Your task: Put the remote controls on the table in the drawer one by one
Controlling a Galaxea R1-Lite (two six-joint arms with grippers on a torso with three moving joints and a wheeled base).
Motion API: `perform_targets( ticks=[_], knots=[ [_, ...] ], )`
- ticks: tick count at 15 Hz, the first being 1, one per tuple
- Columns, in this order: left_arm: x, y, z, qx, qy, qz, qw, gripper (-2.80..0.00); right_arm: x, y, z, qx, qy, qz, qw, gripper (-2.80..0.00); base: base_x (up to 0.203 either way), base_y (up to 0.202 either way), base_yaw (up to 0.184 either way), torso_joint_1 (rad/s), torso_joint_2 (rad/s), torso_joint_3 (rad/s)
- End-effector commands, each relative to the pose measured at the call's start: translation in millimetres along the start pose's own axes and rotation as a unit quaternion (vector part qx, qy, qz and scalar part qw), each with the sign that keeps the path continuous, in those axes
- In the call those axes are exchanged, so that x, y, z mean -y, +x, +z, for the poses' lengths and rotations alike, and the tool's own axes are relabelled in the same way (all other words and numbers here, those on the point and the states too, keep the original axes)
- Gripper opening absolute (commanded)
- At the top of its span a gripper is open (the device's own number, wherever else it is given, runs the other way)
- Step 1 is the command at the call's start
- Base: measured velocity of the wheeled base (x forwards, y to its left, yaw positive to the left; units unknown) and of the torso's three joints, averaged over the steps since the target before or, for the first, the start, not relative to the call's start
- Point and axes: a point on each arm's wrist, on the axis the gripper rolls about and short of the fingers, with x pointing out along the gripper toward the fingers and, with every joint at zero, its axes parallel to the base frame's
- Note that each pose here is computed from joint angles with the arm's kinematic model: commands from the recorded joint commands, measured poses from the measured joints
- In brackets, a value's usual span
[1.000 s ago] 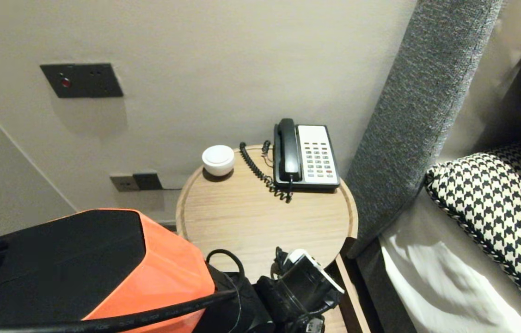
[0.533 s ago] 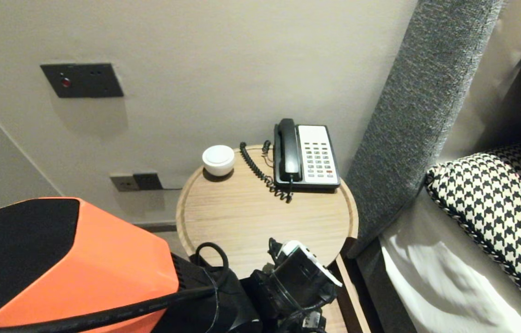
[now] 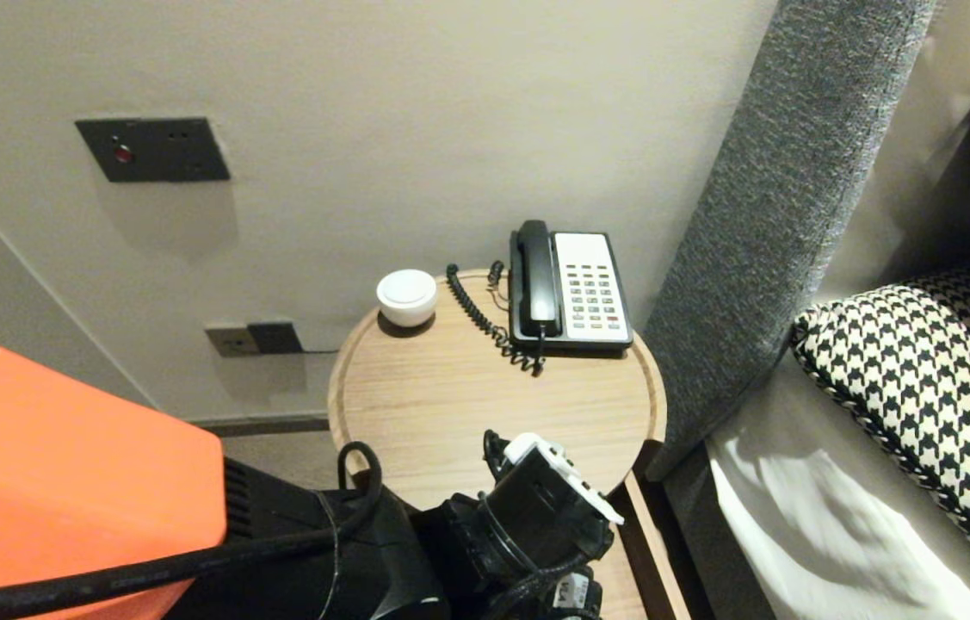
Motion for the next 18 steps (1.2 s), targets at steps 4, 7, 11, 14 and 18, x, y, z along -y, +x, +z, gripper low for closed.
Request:
perform_targets(
  ticks=[4, 7, 11, 14, 18],
  knots=[
    [-10.8, -33, 2, 0.020, -0.009, -0.008, 0.9997, 0.00, 0, 2, -11, -0.019, 0.000, 0.000, 1.000, -2.80, 0.000, 0.000, 0.000, 0.000, 0.00, 0.000],
    [-18.5, -45, 7, 0.034, -0.019, -0.008, 0.9992, 0.00, 0, 2, -11, -0.019, 0.000, 0.000, 1.000, -2.80, 0.000, 0.000, 0.000, 0.000, 0.00, 0.000],
    [-29.3, -62, 12, 0.052, -0.031, -0.008, 0.9981, 0.00, 0, 2, -11, -0.019, 0.000, 0.000, 1.000, -2.80, 0.000, 0.000, 0.000, 0.000, 0.00, 0.000],
    [-42.2, -72, 17, 0.072, -0.046, -0.004, 0.9963, 0.00, 0, 2, -11, -0.019, 0.000, 0.000, 1.000, -2.80, 0.000, 0.000, 0.000, 0.000, 0.00, 0.000],
    [-54.7, -83, 17, 0.084, -0.058, 0.004, 0.9948, 0.00, 0, 2, -11, -0.019, 0.000, 0.000, 1.000, -2.80, 0.000, 0.000, 0.000, 0.000, 0.00, 0.000]
  ],
)
